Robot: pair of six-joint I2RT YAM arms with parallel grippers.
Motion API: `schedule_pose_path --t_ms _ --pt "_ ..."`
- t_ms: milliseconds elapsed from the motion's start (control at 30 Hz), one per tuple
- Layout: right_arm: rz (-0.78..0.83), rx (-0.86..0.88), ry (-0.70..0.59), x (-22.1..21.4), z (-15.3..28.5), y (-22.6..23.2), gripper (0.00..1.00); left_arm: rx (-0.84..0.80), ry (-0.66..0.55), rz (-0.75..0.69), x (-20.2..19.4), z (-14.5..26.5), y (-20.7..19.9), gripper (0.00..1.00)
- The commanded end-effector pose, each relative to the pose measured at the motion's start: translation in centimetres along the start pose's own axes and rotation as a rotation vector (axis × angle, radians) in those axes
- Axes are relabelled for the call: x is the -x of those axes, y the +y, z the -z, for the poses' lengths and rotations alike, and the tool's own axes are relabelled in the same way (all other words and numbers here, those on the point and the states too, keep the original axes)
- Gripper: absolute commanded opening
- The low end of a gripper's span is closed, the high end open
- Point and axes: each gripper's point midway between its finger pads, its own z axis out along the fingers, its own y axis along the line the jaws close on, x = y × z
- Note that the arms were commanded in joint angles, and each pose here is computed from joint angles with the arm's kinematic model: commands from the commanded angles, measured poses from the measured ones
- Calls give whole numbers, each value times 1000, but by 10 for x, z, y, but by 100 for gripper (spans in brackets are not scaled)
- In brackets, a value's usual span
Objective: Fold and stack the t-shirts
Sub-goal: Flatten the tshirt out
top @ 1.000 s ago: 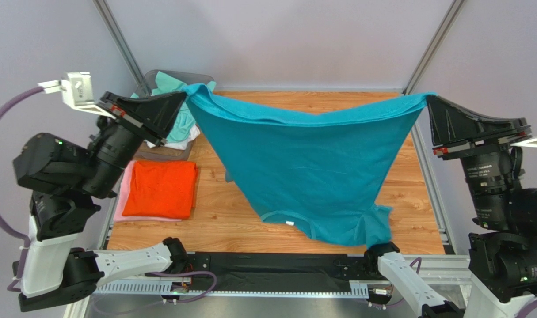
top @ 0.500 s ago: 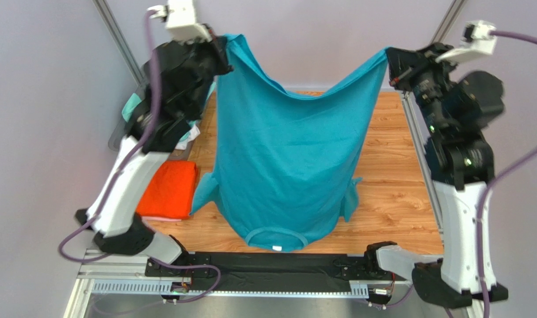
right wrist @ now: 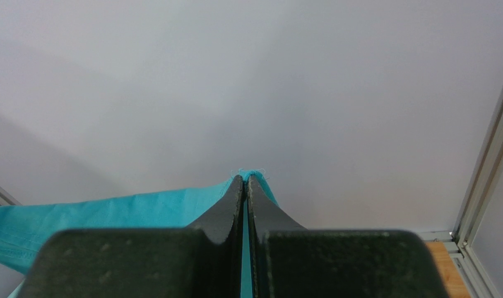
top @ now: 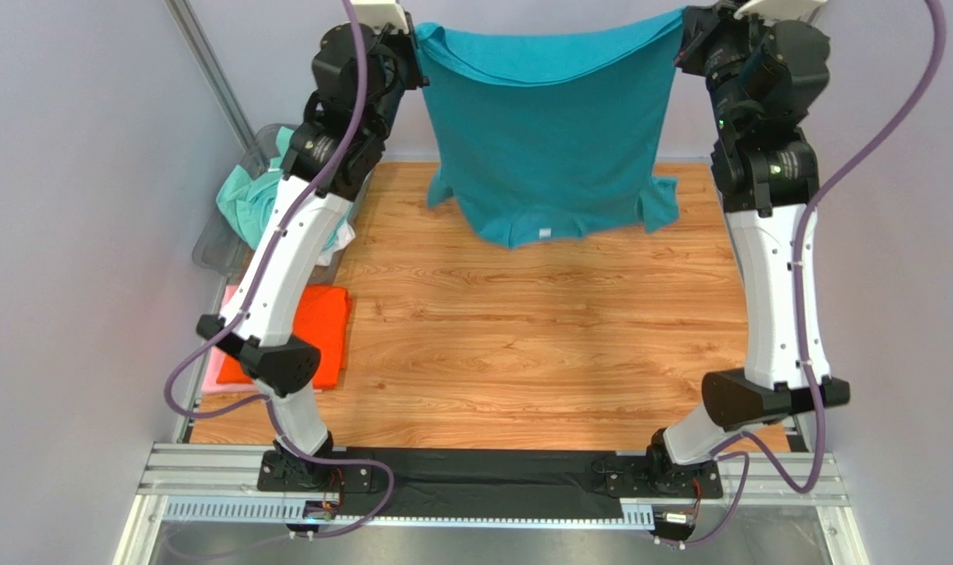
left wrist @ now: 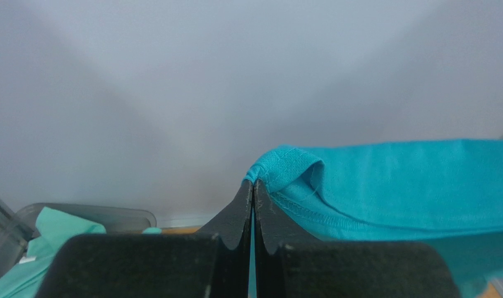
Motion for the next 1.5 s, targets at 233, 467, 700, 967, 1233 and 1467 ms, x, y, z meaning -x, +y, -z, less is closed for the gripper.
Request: schedule_pose_path --t_ms 233,467,700,967,1233,1467 --pt "28 -35 150 -85 99 -35 0 -76 105 217 -75 113 26 0" --pt "-263 -36 600 -313 233 -61 2 -29 615 418 -331 224 42 0" --pt "-350 -257 876 -414 321 -99 20 69 969 465 -435 319 45 22" --pt "-326 -257 867 -384 326 -96 88 50 982 442 -398 332 40 100" --pt "-425 -93 875 -375 316 -61 100 -94 967 369 -373 304 11 100" --pt "-495 -26 1042 -419 328 -38 100 -50 990 226 -392 267 5 100"
